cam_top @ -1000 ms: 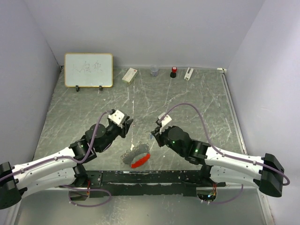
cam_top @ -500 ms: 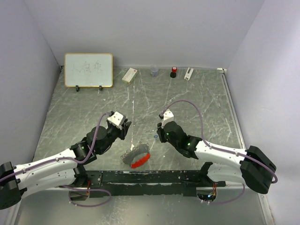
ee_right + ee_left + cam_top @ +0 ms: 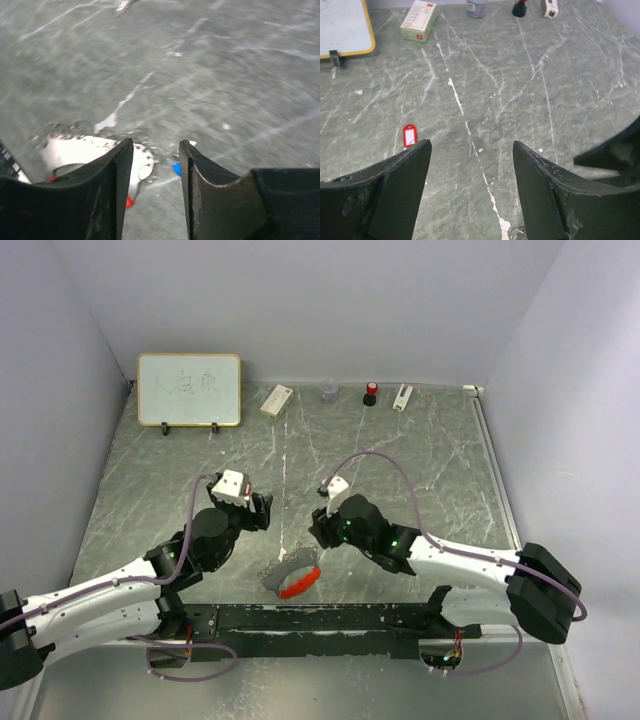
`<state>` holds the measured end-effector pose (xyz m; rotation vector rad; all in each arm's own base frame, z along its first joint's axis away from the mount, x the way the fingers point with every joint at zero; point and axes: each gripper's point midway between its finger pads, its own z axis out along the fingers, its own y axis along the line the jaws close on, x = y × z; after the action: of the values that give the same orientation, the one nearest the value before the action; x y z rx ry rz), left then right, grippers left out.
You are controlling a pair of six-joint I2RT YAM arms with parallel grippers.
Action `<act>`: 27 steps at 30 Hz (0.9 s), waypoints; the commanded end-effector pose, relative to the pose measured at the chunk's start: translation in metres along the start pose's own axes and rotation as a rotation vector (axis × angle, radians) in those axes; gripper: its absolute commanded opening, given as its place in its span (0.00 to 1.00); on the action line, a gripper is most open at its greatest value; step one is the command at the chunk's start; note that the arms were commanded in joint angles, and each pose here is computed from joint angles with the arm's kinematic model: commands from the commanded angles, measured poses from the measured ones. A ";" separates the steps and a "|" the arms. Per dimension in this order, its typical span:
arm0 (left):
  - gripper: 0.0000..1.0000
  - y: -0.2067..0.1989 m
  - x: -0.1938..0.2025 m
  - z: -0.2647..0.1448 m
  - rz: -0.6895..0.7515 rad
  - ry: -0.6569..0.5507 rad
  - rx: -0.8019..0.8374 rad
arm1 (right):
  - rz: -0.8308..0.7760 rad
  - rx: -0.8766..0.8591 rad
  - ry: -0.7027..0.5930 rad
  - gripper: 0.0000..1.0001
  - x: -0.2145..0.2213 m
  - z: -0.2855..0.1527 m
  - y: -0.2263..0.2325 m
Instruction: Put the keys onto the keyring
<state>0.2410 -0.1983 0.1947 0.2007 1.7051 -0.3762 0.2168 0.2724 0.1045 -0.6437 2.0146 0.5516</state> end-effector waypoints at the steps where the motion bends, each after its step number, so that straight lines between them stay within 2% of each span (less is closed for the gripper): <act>1: 0.79 0.018 -0.022 -0.006 -0.077 -0.024 -0.112 | -0.125 -0.277 0.022 0.43 0.004 0.004 0.060; 6: 0.79 0.025 -0.021 -0.012 -0.119 -0.009 -0.146 | -0.207 -0.419 0.085 0.47 0.026 0.016 0.104; 13: 0.80 0.035 -0.021 -0.020 -0.133 -0.014 -0.165 | -0.304 -0.446 0.139 0.47 0.048 0.039 0.143; 27: 0.80 0.047 -0.023 -0.029 -0.155 -0.023 -0.205 | -0.376 -0.466 0.108 0.48 0.057 0.056 0.163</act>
<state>0.2341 -0.1544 0.2063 -0.0255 1.7462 -0.3306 0.1203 0.4045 0.0384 -1.3313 1.8842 0.7626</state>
